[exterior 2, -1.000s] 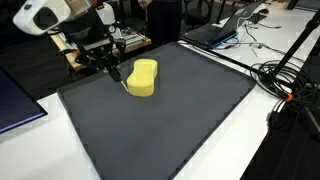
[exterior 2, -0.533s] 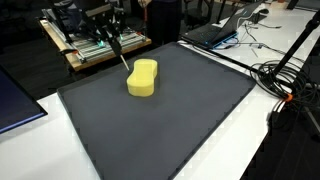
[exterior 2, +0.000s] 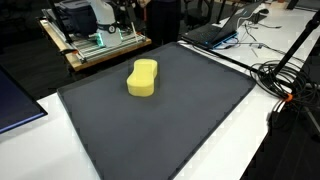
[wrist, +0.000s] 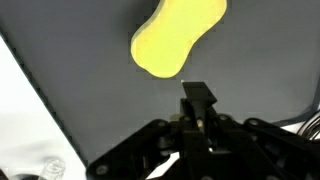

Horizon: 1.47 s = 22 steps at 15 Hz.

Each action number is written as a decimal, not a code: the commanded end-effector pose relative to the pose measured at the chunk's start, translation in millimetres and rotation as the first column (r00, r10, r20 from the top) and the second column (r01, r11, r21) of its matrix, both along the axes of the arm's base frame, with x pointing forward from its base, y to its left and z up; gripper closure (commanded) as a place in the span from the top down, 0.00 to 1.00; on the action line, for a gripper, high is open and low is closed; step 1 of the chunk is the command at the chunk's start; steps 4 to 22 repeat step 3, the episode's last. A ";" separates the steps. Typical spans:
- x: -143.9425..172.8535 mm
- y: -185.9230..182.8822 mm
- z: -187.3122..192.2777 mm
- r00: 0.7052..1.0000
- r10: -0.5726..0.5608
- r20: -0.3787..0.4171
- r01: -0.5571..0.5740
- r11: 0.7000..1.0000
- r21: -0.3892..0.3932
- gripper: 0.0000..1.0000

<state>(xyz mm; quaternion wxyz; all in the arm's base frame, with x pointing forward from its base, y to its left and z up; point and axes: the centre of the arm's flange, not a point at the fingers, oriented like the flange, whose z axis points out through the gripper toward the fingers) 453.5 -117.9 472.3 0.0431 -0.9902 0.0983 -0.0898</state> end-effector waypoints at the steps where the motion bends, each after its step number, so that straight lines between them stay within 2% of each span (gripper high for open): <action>1: -45.9 59.2 24.9 0.986 0.160 0.039 -0.155 0.982 -0.109 0.03; 3: -55.0 86.5 35.6 0.963 0.261 0.060 -0.249 0.955 -0.162 0.03; 22: -55.0 86.5 35.6 0.963 0.261 0.060 -0.249 0.955 -0.162 0.03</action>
